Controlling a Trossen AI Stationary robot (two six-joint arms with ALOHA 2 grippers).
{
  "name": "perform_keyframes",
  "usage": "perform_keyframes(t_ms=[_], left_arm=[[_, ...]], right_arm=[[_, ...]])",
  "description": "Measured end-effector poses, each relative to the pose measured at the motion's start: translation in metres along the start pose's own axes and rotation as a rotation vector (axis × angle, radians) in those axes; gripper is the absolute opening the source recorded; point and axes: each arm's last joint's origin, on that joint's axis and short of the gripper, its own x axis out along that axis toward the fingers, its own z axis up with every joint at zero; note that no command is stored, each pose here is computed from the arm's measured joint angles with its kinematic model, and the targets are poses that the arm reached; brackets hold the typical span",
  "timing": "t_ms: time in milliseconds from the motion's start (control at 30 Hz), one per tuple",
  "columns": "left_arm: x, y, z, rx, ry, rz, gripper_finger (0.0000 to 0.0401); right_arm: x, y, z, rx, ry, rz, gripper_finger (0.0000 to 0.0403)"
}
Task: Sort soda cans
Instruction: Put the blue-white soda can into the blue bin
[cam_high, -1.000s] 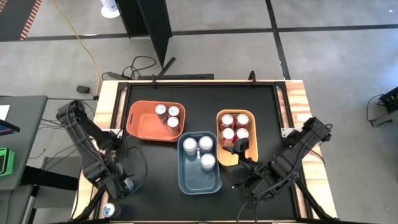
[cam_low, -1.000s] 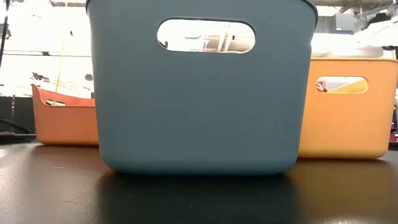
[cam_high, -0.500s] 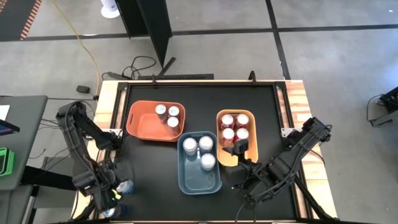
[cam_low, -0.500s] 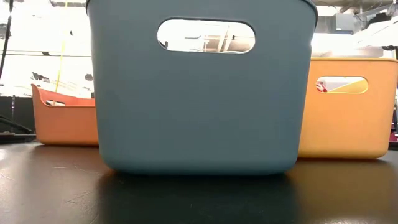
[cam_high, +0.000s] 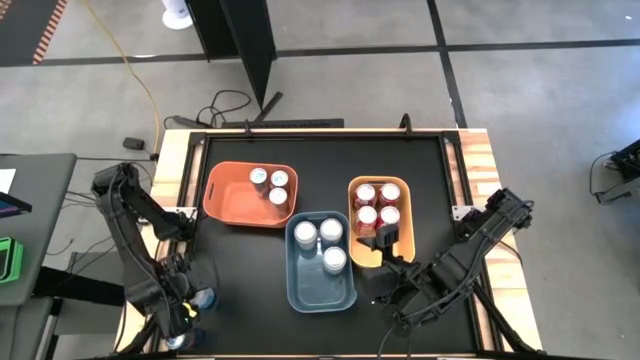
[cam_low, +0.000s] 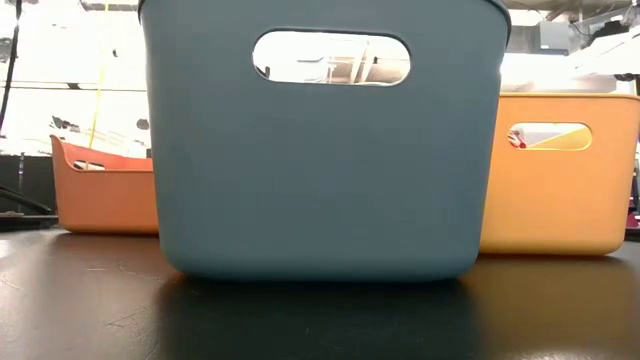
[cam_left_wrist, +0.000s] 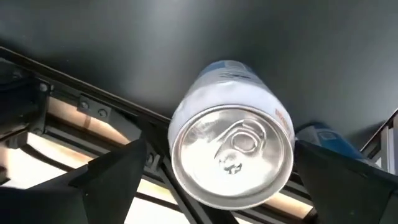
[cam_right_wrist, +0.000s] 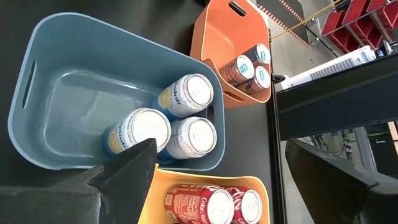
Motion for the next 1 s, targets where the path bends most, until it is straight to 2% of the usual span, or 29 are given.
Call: perform_keyframes(t_ms=[533,667,867,1000], left_arm=[[0.044,0.003,0.0,-0.003,-0.01,-0.022,0.0396],[0.046,0.003,0.0,-0.003,-0.017,-0.028,0.0369],[0.046,0.001,0.001,0.004,-0.038,-0.047,0.0291],[0.046,-0.001,0.001,0.014,-0.048,-0.066,0.029]], right_arm=[[0.0,0.0,0.0,0.007,-0.003,0.001,0.0372],[0.0,0.0,0.0,0.006,-0.003,0.001,0.0372],[0.0,0.0,0.001,0.013,-0.008,0.002,0.0372],[0.0,0.0,0.001,0.012,-0.008,0.002,0.0372]])
